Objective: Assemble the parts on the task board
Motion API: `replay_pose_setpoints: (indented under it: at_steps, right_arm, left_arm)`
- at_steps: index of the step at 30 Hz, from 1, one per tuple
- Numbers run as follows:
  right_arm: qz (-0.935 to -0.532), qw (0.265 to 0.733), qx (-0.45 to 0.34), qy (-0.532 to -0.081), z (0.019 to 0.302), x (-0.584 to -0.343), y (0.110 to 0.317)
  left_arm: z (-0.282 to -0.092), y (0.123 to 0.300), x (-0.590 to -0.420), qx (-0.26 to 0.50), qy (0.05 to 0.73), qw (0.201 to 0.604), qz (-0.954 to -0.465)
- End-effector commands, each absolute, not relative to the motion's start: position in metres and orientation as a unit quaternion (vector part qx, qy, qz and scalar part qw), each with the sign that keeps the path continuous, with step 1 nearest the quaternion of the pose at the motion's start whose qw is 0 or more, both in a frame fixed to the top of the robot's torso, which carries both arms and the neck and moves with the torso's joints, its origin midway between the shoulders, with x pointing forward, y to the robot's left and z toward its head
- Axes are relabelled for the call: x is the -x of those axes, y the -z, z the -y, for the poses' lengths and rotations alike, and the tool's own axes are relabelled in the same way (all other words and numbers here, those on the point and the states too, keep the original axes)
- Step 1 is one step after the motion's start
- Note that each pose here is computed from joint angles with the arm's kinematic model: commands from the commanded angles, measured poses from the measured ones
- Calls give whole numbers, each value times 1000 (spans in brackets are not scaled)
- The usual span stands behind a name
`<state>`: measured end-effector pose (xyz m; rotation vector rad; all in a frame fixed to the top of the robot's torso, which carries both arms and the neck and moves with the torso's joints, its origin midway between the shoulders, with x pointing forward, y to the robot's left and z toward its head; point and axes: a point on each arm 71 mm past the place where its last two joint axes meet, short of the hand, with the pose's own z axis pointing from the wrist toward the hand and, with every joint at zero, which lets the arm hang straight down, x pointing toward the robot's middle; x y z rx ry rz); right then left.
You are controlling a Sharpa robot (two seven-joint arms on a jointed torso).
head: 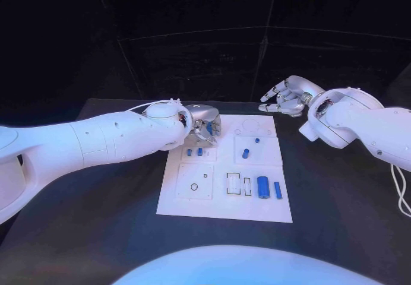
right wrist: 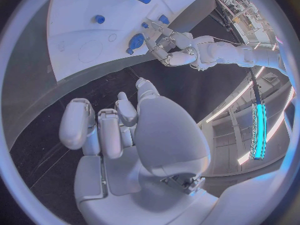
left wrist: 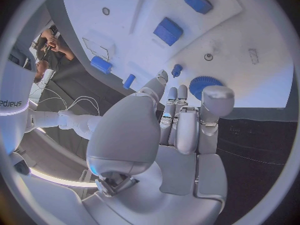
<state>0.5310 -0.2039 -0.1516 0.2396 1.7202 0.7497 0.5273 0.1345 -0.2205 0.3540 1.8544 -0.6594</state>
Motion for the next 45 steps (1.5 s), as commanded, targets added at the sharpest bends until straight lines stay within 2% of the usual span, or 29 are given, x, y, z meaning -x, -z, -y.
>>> replay_pose_setpoints:
  at_steps: [1, 23, 37, 45]
  right_arm:
    - [-736, 584, -99, -326, 202, -531, 150]
    - [-736, 584, -98, -328, 200, -531, 150]
    - [-737, 583, -97, -328, 199, -531, 150]
    - [-737, 583, -97, -328, 200, -531, 150]
  left_arm:
    - [-133, 223, -529, -166, 263, 533, -787]
    - [-132, 238, -533, -173, 234, 516, -805]
    - [-129, 238, -532, -175, 243, 522, -799]
    - [-135, 234, -532, -154, 265, 542, -782]
